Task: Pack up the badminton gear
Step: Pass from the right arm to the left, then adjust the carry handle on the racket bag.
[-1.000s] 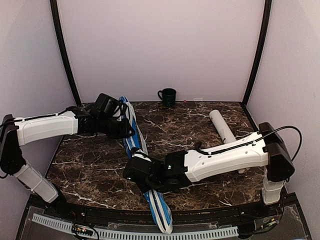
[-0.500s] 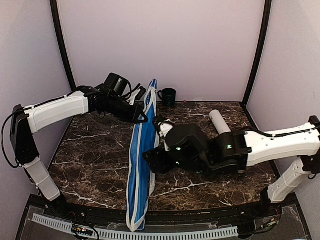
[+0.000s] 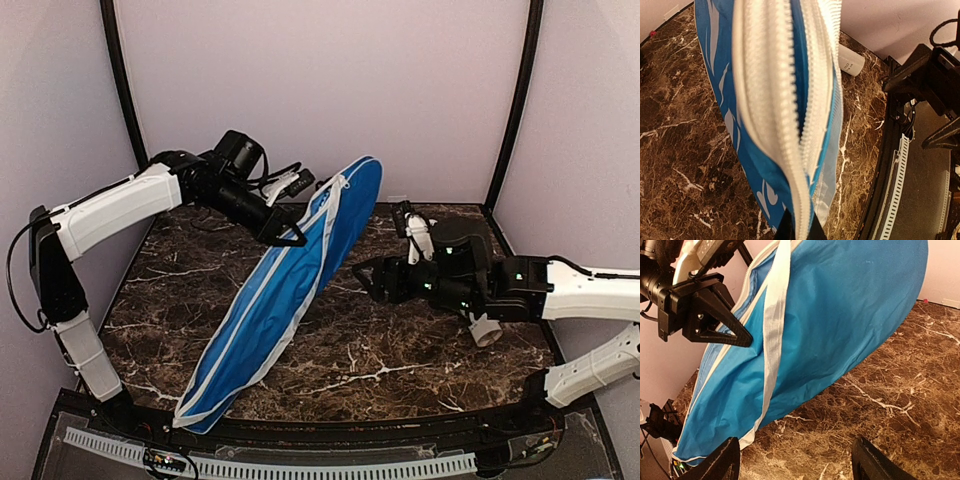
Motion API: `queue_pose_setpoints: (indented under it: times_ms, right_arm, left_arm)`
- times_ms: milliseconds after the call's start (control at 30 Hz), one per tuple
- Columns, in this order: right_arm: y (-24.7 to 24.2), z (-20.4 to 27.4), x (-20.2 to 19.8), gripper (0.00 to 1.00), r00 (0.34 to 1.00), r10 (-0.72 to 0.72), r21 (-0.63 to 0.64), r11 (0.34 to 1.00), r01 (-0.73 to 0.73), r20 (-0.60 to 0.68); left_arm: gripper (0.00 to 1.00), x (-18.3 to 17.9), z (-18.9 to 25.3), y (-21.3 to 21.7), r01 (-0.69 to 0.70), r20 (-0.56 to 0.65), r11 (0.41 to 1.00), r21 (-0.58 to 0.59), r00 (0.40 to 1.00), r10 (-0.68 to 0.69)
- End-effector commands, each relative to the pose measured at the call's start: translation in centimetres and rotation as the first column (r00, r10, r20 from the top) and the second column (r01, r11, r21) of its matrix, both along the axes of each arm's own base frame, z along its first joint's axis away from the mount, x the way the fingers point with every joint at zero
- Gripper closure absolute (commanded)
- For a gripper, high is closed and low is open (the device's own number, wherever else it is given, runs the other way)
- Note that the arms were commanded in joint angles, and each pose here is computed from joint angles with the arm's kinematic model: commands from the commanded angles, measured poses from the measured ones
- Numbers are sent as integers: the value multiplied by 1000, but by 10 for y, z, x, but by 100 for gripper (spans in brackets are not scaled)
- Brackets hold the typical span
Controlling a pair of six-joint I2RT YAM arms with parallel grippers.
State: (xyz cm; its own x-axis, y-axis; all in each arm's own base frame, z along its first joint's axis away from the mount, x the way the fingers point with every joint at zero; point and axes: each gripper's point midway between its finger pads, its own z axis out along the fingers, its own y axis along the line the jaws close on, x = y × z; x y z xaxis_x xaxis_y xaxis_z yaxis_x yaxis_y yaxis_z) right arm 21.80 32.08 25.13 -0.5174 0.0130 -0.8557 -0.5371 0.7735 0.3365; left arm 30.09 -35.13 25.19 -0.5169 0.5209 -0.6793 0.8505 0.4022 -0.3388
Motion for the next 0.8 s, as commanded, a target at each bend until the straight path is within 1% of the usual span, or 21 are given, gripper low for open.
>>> queue_pose_setpoints:
  times_ms: [0, 67, 167, 233, 333, 400, 467, 500, 533, 567, 600, 633, 667, 767]
  right_arm:
    - [12, 28, -2, 24, 996, 76, 137, 987, -82, 52]
    - [9, 27, 3, 27, 998, 44, 151, 987, -51, 50]
    - [2, 25, 9, 38, 999, 16, 168, 985, -23, 42]
    - [-1, 31, 10, 43, 999, 25, 212, 977, -34, 44]
    - [-9, 37, 10, 46, 999, 23, 267, 963, -35, 46]
    - [-16, 37, 13, 47, 999, 7, 279, 960, -19, 42]
    - [-21, 36, 17, 54, 1000, 0, 291, 957, -9, 31]
    - [-20, 37, 17, 56, 999, 11, 297, 955, -19, 30]
    - [-17, 39, 15, 56, 999, 33, 301, 953, -43, 36]
    - [-11, 40, 11, 54, 996, 71, 303, 949, -81, 44]
    - [-3, 42, 5, 49, 990, 131, 304, 942, -142, 58]
    - [8, 40, -4, 46, 977, 205, 309, 927, -213, 59]
    - [13, 37, -7, 46, 970, 237, 312, 919, -241, 52]
    - [19, 18, -4, 48, 972, 234, 313, 923, -223, 4]
  left_arm:
    - [100, -30, 18, -8, 119, 56, 992, -36, 992, -117]
    - [100, -39, 14, -12, 139, 69, 990, -34, 988, -137]
    - [100, -52, 12, -17, 169, 84, 985, -41, 983, -166]
    - [100, -59, 11, -18, 180, 87, 983, -44, 981, -176]
    - [100, -63, 7, -17, 177, 88, 983, -43, 981, -173]
    - [100, -66, 6, -18, 182, 87, 982, -47, 980, -178]
    - [100, -69, 5, -19, 189, 83, 981, -49, 979, -185]
    - [100, -70, 4, -19, 191, 81, 981, -47, 979, -187]
    - [100, -70, 4, -20, 189, 84, 981, -45, 979, -185]
    - [100, -70, 3, -20, 185, 82, 982, -45, 980, -181]
    - [100, -69, 2, -21, 178, 83, 983, -44, 981, -174]
    - [100, -67, 2, -21, 166, 87, 985, -44, 983, -162]
    - [100, -66, 2, -21, 161, 89, 986, -45, 984, -157]
    - [100, -66, 6, -24, 162, 105, 984, -71, 983, -154]
